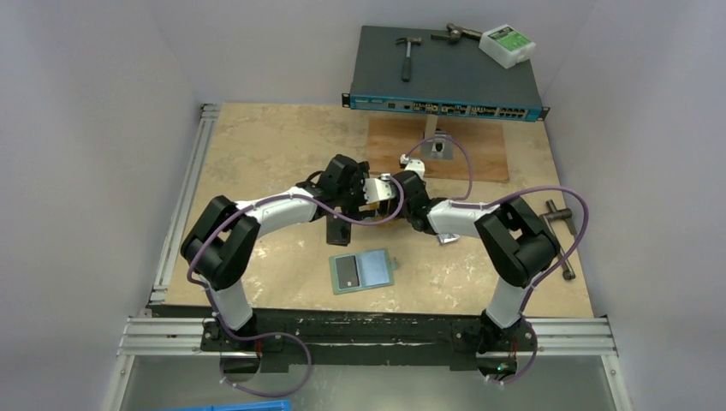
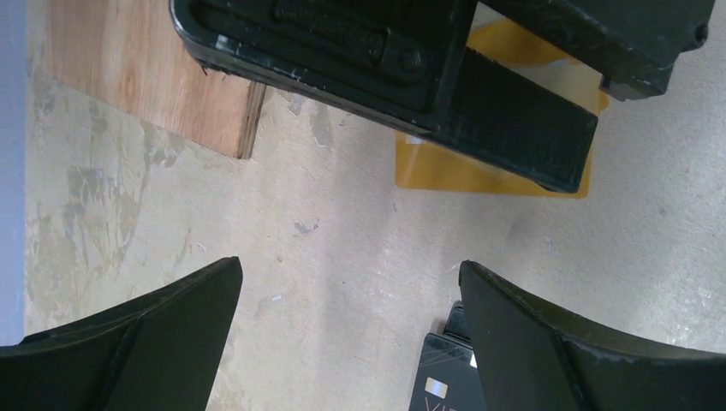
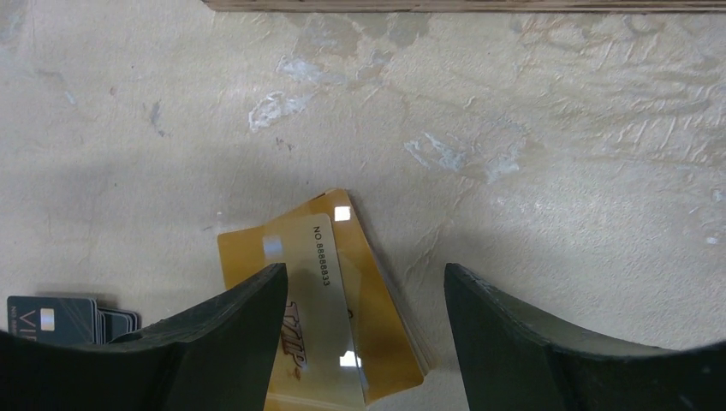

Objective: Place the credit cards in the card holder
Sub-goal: Pick up the credit card from the center of the board.

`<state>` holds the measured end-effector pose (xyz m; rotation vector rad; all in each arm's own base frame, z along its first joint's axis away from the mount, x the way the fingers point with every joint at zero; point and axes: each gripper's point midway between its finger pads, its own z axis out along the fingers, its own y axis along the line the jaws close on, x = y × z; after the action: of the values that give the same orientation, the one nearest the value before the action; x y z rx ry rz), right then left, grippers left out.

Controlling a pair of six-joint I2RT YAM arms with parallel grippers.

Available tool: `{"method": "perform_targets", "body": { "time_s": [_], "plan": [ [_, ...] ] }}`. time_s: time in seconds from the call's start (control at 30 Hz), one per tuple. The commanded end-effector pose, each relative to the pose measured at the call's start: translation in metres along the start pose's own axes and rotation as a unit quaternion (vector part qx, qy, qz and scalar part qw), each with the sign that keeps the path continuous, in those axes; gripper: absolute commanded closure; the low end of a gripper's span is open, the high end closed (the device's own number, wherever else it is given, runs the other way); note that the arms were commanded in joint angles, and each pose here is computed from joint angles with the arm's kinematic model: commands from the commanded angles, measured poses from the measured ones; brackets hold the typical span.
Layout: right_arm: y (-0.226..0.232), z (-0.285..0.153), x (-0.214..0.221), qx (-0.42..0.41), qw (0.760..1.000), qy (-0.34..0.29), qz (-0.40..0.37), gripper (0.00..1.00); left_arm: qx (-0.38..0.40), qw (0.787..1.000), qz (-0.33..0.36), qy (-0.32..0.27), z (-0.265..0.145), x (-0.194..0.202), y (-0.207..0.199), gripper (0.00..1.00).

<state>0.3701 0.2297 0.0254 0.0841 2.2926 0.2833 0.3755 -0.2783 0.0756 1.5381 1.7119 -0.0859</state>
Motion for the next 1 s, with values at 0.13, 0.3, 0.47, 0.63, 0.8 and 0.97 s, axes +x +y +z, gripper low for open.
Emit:
{"method": "perform_targets", "body": {
  "time_s": [0.13,0.3,0.47,0.63,0.8,0.97],
  "plan": [
    [-0.021,0.001,0.035,0.035,0.998,0.051,-0.022,0.33,-0.023,0.996,0.066,-0.051,0.002,-0.025,0.008,0.00],
    [-0.013,0.000,0.034,0.012,0.998,0.053,-0.008,0.34,-0.037,0.976,0.191,-0.095,0.011,-0.029,-0.018,0.00],
    [-0.009,0.004,0.040,-0.008,0.998,0.068,0.016,0.34,-0.057,0.955,0.261,-0.126,0.014,-0.030,-0.031,0.00],
    [-0.010,0.006,0.046,-0.026,0.995,0.089,0.038,0.37,-0.089,0.939,0.295,-0.153,0.016,-0.030,-0.034,0.00],
    [-0.017,0.008,0.047,-0.026,0.993,0.103,0.049,0.39,-0.079,0.920,0.345,-0.170,0.021,-0.020,-0.053,0.00],
    [-0.025,0.009,0.051,-0.010,0.993,0.110,0.037,0.42,-0.076,0.912,0.360,-0.182,0.023,-0.020,-0.061,0.04]
  ]
}}
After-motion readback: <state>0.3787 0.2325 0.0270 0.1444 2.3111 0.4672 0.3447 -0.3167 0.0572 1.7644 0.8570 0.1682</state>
